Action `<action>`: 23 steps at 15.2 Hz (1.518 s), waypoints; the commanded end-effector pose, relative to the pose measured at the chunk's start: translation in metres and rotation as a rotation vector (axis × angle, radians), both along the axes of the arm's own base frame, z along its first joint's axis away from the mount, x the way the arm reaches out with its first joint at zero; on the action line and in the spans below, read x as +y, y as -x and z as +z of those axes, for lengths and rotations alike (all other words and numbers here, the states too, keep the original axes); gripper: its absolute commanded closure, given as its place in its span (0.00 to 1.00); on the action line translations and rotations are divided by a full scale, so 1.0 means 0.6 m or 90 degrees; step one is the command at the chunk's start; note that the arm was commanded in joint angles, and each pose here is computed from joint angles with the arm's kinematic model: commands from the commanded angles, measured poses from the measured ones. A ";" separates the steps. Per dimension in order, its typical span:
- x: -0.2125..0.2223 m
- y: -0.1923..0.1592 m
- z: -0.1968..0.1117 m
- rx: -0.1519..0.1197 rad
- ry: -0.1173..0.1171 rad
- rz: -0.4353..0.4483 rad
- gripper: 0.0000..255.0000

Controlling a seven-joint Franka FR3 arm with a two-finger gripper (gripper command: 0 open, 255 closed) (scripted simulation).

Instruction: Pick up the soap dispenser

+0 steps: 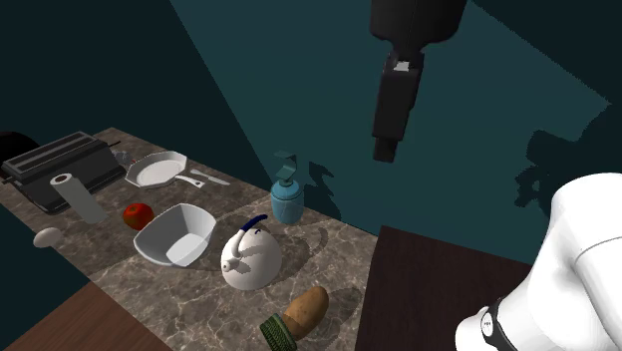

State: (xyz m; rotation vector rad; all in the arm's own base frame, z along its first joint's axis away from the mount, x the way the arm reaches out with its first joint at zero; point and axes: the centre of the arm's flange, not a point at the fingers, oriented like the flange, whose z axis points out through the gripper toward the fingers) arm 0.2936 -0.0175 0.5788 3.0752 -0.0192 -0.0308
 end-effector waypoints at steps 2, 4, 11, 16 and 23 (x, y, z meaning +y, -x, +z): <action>-0.013 -0.013 -0.012 -0.001 -0.001 -0.002 0.00; -0.040 -0.039 -0.036 -0.002 -0.003 -0.007 0.00; -0.134 -0.128 -0.120 -0.008 -0.011 -0.023 0.00; -0.203 -0.191 -0.180 -0.012 -0.016 -0.035 0.00; -0.299 -0.277 -0.264 -0.018 -0.024 -0.052 0.00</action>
